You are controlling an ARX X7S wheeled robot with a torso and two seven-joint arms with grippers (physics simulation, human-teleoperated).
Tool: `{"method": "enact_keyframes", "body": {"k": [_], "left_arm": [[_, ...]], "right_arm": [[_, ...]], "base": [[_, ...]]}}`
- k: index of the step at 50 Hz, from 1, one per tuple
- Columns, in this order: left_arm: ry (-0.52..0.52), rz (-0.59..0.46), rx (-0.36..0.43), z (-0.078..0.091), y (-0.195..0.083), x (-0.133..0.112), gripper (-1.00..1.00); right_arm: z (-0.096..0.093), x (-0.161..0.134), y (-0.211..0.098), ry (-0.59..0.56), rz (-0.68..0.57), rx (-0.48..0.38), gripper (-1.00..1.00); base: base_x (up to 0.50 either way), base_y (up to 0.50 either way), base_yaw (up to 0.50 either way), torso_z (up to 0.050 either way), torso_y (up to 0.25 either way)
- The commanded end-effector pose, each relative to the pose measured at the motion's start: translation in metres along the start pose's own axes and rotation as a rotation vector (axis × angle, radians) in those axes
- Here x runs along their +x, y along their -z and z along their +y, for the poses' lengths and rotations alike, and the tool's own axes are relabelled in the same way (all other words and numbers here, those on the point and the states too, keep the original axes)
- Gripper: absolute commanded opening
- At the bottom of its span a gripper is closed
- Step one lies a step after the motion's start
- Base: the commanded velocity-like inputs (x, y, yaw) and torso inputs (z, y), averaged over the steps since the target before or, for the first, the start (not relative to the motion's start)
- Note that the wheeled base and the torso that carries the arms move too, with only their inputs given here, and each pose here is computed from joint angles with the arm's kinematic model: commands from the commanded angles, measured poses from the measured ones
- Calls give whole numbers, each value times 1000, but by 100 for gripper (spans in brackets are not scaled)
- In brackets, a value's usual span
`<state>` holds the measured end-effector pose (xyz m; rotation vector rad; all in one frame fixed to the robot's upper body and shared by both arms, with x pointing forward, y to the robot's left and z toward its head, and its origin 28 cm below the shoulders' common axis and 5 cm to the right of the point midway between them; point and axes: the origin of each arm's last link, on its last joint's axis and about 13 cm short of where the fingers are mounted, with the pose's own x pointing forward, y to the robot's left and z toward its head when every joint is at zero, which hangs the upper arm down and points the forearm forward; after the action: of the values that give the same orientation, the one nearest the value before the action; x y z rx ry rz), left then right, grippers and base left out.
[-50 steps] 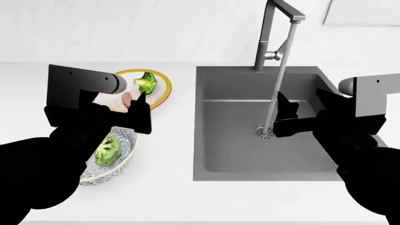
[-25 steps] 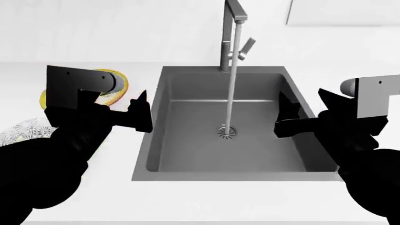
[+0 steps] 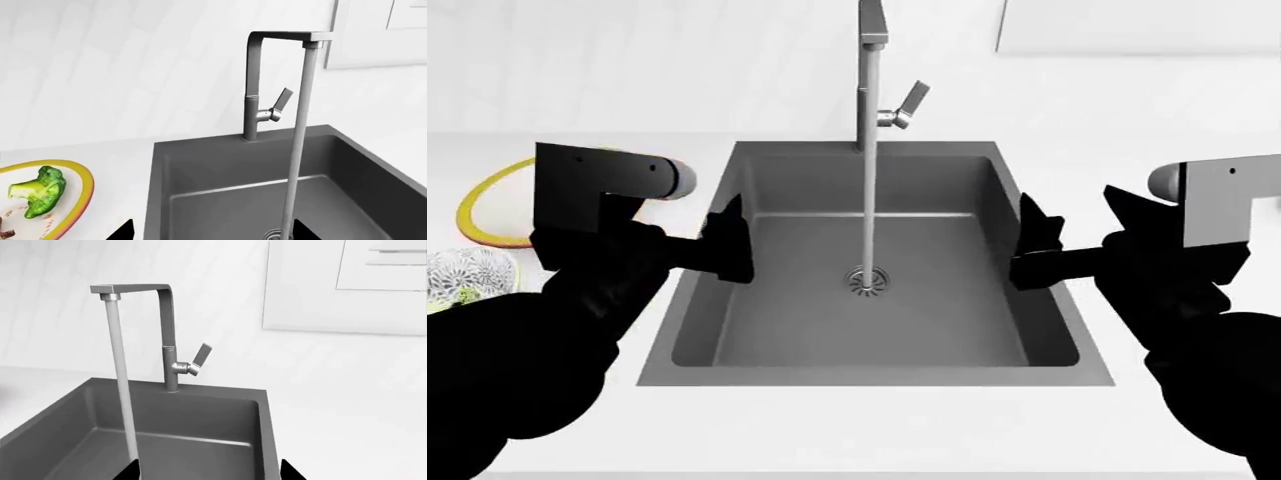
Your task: Pick the sweet potatos and broccolis from the sink and place them in one bowl. Place the broccoli in the other bowl. Then turn off the sink faucet.
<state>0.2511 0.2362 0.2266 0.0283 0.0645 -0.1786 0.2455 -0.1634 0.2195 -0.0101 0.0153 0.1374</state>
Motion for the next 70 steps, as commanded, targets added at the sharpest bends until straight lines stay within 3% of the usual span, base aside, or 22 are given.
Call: {"method": "enact_keyframes", "body": {"k": [1, 15, 70], "left_arm": [[19, -5, 6, -1, 3, 4, 100], [15, -12, -11, -1, 3, 4, 100], [-7, -20, -34, 4, 8, 4, 100]], "right_arm": [[0, 0, 0, 0, -9, 3, 100], [0, 0, 1, 9, -17, -18, 100], [3, 4, 5, -6, 0, -16, 100]], "base": [[0, 0, 0, 0, 0], [34, 0, 0, 0, 0], [257, -62, 0, 0, 1]]}}
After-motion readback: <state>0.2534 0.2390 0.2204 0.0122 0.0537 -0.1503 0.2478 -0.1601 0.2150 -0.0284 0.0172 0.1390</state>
